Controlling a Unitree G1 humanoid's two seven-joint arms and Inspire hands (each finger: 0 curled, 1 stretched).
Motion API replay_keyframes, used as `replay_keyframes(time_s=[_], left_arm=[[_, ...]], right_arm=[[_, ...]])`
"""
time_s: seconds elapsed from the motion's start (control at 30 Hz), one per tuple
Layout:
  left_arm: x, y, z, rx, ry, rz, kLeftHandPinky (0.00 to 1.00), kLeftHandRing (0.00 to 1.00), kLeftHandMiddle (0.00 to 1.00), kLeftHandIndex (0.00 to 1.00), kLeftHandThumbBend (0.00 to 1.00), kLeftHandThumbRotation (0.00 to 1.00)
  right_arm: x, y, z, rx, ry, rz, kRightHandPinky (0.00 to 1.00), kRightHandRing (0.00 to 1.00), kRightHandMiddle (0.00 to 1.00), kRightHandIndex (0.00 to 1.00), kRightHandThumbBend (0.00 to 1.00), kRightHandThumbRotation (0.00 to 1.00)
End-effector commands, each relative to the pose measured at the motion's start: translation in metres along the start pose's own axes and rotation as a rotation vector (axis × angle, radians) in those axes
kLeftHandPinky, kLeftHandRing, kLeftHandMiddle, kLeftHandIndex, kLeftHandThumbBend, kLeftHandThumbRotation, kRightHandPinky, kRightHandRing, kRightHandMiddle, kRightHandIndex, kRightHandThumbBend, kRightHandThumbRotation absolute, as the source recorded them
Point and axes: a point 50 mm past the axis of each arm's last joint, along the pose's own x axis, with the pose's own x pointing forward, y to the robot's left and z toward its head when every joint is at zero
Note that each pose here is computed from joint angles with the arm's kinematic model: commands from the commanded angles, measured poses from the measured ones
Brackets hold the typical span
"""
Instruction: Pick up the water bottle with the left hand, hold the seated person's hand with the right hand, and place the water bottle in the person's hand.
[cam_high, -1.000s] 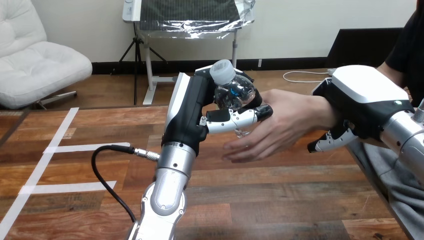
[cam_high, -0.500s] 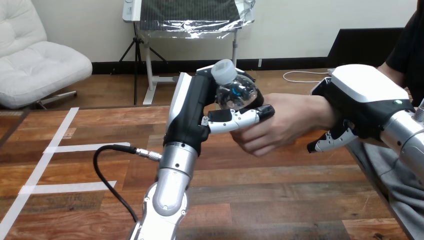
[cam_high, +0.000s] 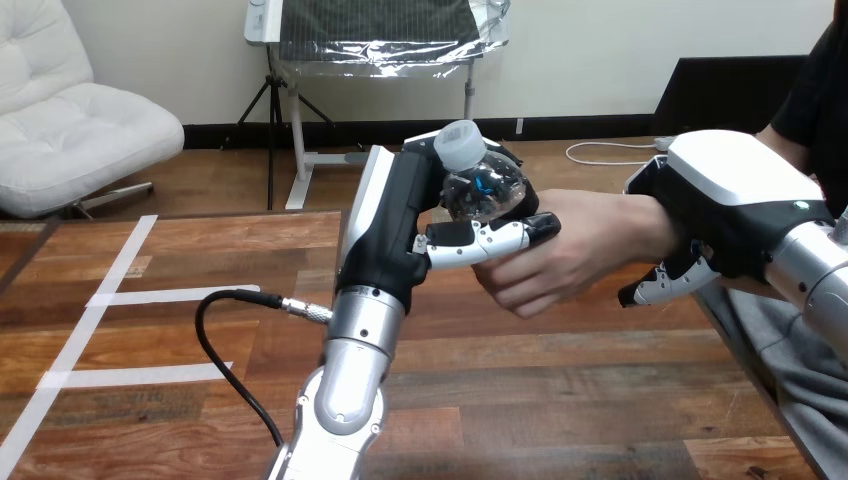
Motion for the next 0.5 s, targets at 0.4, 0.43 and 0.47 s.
replay_keyframes(time_s=[0.4, 0.43, 0.47], left_arm=[[0.0086, -0.0184, 0.0262, -0.066, -0.121, -0.034, 0.4, 0.4, 0.42, 0.46, 0.63, 0.0], [0.0086, -0.0185, 0.0261, -0.065, -0.122, -0.035, 0.4, 0.39, 0.42, 0.46, 0.63, 0.0], [0.0086, -0.0183, 0.0259, -0.063, -0.119, -0.035, 0.4, 0.39, 0.42, 0.46, 0.63, 0.0]], right_arm=[[-0.0038, -0.0248, -0.003, -0.031, -0.002, -0.105, 0.22, 0.3, 0.4, 0.43, 0.8, 0.0], [-0.0039, -0.0247, -0.0032, -0.034, -0.002, -0.107, 0.23, 0.31, 0.41, 0.44, 0.81, 0.0], [-0.0038, -0.0243, -0.0038, -0.039, -0.001, -0.107, 0.23, 0.31, 0.42, 0.45, 0.81, 0.0]])
